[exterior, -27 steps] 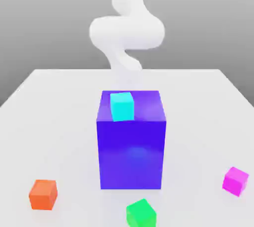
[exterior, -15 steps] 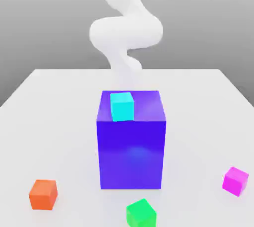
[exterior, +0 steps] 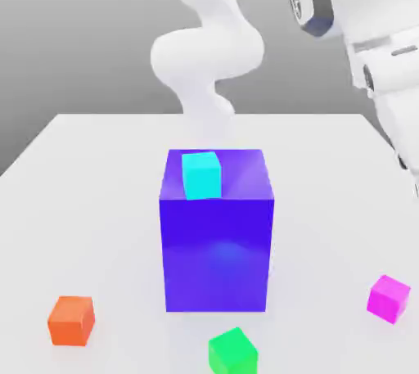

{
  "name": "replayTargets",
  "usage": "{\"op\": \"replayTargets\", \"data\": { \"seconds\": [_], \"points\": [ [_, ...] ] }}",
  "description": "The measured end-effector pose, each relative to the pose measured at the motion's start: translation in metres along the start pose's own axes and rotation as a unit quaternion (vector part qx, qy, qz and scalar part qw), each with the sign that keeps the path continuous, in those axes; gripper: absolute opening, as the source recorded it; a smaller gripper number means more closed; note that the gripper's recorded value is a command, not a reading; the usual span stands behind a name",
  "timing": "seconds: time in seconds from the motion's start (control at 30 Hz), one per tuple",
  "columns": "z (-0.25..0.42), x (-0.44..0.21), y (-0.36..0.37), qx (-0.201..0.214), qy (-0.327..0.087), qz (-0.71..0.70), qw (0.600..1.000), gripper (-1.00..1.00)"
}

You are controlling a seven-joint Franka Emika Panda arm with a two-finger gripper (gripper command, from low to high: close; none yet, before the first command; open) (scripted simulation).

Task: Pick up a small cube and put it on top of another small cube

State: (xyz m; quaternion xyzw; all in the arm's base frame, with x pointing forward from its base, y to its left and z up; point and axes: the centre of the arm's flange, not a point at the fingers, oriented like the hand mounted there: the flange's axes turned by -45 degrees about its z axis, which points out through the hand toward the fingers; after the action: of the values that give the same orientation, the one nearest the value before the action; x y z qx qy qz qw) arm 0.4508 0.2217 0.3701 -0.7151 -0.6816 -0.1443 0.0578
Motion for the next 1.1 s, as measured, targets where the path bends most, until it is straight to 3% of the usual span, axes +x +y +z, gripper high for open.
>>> {"op": "replayTargets", "data": {
  "seconds": [0.27, 0.53, 0.73, 0.77, 1.1],
  "points": [
    [0.095, 0.019, -0.046, 0.059, -0.045, -0.192, 0.979, 0.00],
    [0.167, 0.018, -0.093, 0.105, -0.096, -0.377, 0.915, 0.00],
    [0.227, 0.004, -0.107, 0.111, -0.107, -0.415, 0.896, 0.00],
    [0.236, 0.000, -0.109, 0.112, -0.107, -0.415, 0.897, -1.00],
    [0.212, 0.009, -0.105, 0.112, -0.108, -0.416, 0.896, -1.00]
  ]
}}
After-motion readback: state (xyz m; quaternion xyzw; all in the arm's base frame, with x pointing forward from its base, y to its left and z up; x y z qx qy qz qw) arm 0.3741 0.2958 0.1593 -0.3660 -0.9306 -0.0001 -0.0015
